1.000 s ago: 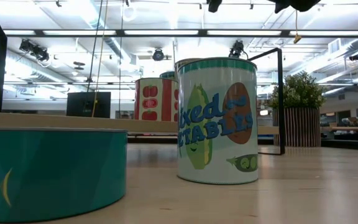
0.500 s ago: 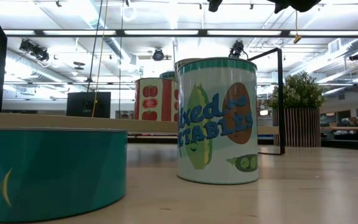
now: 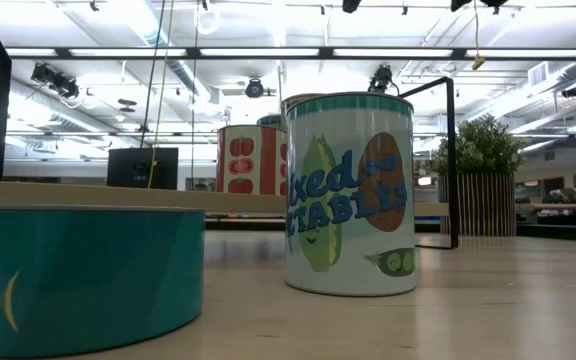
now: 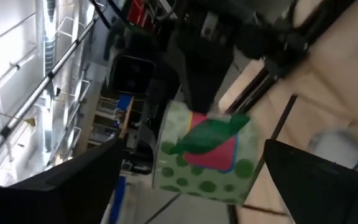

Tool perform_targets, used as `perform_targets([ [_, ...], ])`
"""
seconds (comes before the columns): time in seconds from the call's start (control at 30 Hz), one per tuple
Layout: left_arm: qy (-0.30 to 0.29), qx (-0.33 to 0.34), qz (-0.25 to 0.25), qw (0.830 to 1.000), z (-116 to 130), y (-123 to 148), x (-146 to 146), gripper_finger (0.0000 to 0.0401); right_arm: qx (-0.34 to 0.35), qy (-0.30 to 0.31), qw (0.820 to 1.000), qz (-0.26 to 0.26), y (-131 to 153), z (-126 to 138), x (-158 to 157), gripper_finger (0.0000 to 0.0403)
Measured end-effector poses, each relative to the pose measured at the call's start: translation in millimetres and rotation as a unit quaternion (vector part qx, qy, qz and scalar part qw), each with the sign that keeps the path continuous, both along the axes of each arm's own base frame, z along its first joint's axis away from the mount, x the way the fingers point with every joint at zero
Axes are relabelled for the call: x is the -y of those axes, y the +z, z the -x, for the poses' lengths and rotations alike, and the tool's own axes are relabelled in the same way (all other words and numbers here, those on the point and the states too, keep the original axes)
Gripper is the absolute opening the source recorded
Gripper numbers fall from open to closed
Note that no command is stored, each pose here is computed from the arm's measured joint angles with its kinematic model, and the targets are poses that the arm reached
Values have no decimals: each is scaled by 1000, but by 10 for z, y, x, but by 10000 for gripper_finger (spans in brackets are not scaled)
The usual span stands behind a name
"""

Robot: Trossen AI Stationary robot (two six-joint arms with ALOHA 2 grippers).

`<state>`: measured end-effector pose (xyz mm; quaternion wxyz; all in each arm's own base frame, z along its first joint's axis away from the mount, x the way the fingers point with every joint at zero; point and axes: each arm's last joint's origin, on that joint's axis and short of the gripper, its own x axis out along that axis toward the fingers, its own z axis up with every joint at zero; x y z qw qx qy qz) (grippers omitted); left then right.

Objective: Pick and place cans onto a shelf
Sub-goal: Put the canned peas on the shelf

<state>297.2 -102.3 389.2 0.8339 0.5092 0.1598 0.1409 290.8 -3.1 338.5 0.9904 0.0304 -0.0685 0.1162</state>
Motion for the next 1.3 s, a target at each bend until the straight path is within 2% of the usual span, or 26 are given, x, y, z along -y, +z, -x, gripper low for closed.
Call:
perform_targets([
  [0.1, 3, 18, 41, 999, 52, 25, 31, 392, -1, -23, 999, 27, 55, 86, 7, 298],
  [0.2, 17, 47, 120, 991, 115, 59, -9, 392, -16, -52, 997, 60, 71, 153, -21, 298],
  [0.3, 39, 72, 222, 972, 169, 63, -117, 392, -33, -69, 992, 100, 41, 171, -116, 298],
  [0.4, 48, 62, 313, 946, 137, -20, -249, 392, -27, -79, 985, 150, 26, 163, -241, 298],
  [0.53, 30, 30, 382, 923, 46, -117, -366, 392, -21, -94, 976, 194, -2, 138, -385, 299],
  [0.87, 8, -13, 398, 917, -159, -292, -454, 391, -24, -108, 972, 208, -77, 51, -464, 300],
  [1.03, -7, -1, 403, 915, -165, -254, -446, 387, -40, -115, 970, 211, -145, 2, -460, 300],
  [1.13, -23, 5, 401, 916, -177, -229, -438, 381, -40, -115, 970, 210, -174, -36, -466, 300],
  [1.3, -13, -7, 399, 917, -208, -282, -466, 358, -34, -117, 970, 208, -172, -45, -473, 300],
])
